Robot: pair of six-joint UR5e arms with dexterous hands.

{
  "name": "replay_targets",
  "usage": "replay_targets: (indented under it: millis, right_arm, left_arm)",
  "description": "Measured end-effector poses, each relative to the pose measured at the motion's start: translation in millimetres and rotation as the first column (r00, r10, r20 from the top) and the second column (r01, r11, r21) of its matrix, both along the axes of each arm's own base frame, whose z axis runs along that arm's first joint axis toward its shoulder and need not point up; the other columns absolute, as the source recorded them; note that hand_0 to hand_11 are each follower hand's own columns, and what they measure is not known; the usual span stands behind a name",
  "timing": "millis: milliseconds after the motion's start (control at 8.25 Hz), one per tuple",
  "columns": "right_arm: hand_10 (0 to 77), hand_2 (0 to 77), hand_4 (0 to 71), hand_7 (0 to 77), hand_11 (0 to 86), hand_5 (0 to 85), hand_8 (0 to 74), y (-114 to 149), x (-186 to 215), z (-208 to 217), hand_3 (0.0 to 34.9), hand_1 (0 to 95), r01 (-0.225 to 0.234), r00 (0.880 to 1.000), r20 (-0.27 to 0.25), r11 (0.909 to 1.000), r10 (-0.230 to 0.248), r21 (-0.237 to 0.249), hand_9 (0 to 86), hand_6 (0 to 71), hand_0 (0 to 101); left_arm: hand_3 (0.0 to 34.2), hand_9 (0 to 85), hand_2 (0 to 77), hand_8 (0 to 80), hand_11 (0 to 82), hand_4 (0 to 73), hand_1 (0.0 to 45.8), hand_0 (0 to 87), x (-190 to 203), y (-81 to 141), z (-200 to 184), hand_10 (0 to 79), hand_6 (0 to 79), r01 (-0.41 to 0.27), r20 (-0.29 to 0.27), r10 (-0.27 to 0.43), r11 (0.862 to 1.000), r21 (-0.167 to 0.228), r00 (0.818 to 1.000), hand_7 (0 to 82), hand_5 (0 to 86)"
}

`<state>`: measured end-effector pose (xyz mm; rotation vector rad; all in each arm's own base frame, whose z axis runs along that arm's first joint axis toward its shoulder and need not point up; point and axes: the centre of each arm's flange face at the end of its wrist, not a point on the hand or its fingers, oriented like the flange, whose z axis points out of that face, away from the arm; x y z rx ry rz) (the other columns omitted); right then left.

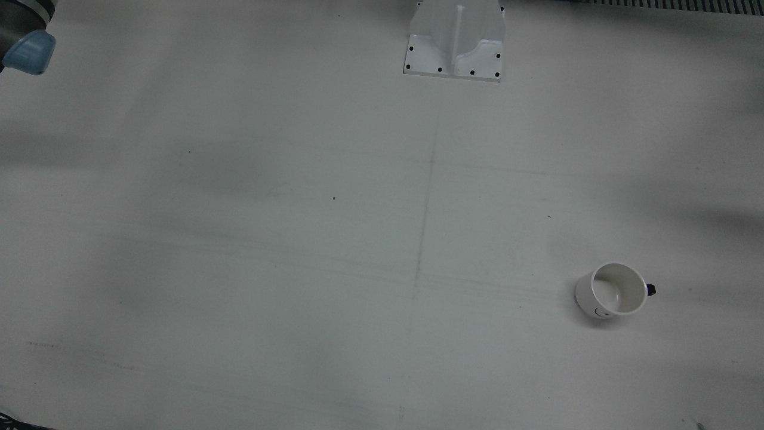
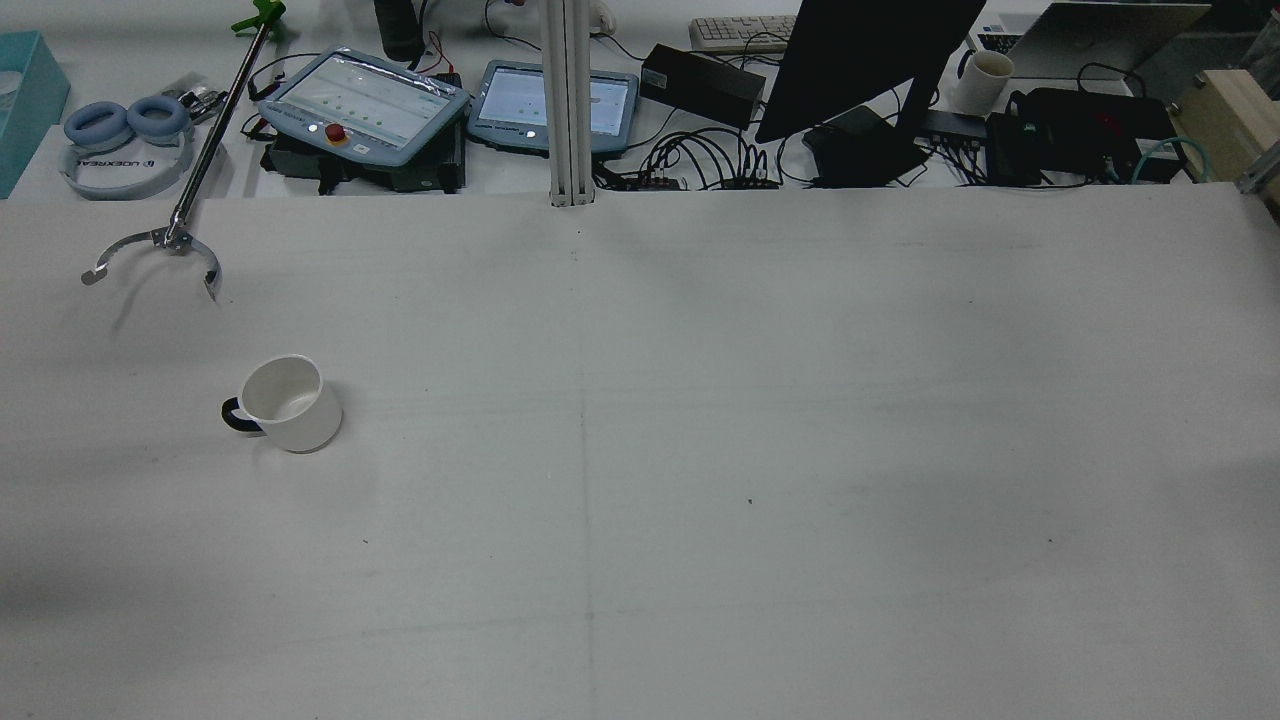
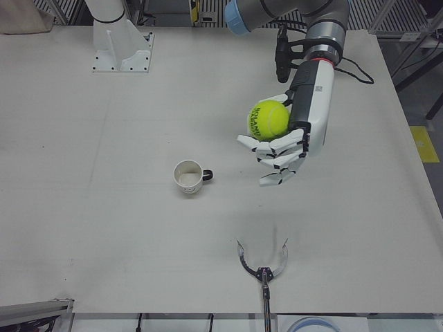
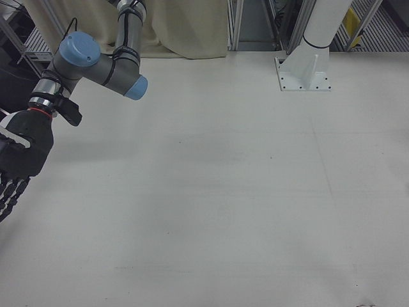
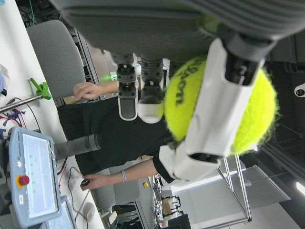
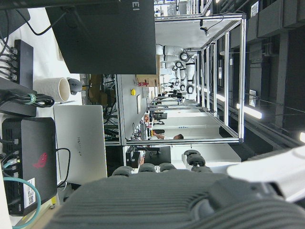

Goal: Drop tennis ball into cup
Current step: 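Move the left hand holding the yellow tennis ball into view over the table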

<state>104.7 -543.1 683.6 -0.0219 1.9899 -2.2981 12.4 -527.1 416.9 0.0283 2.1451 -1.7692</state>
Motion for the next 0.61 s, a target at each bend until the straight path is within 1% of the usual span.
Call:
replay_targets:
  millis: [121,242,364,485,606]
  right_arm:
    - [0.0,0.5,0.0,0.0,0.5,0.0,0.0,0.0,0.0,0.0,0.0,0.5,0.000,1.000,0.000,1.0000,0.000,0.000,0.0,0.0,0]
    - [0.0,0.5,0.0,0.0,0.5,0.0,0.0,0.0,0.0,0.1,0.0,0.5,0.000,1.000,0.000,1.0000,0.000,0.000,0.0,0.0,0]
    - [0.0,0.5,0.0,0.0,0.5,0.0,0.0,0.1,0.0,0.2,0.0,0.5,0.000,1.000,0.000,1.0000,0.000,0.000,0.0,0.0,0]
    - [0.0,0.5,0.0,0.0,0.5,0.0,0.0,0.1,0.0,0.4,0.0,0.5,0.000,1.000,0.000,1.0000,0.000,-0.001,0.0,0.0,0]
    - [0.0,0.5,0.0,0.0,0.5,0.0,0.0,0.1,0.0,0.5,0.0,0.5,0.000,1.000,0.000,1.0000,0.000,-0.001,0.0,0.0,0]
  left_arm:
    - [0.0,70.4,50.7,57.3,27.8,60.5,24.5,80.3,19.0,2.9,-6.6,16.9,47.5,-0.036,-0.003,0.036,0.999,0.009,0.999,60.5,28.9]
    - [0.0,70.4,52.4,56.2,25.1,54.0,24.0,80.3,41.7,3.7,-13.7,15.3,49.1,-0.077,-0.004,0.077,0.997,0.017,0.997,61.6,27.8]
    - [0.0,70.4,53.5,54.5,25.1,54.5,22.4,80.2,66.0,4.8,-18.9,15.3,51.3,-0.119,-0.004,0.119,0.993,0.022,0.993,61.6,23.5]
    - [0.0,70.4,53.5,54.5,25.1,54.5,22.4,80.2,87.6,6.2,-21.7,15.3,51.3,-0.154,-0.003,0.155,0.988,0.023,0.988,61.6,23.5]
    - [0.0,70.4,51.8,55.1,25.1,53.5,22.4,80.3,108.8,8.2,-22.3,16.4,52.4,-0.186,-0.001,0.186,0.982,0.021,0.983,61.1,24.0]
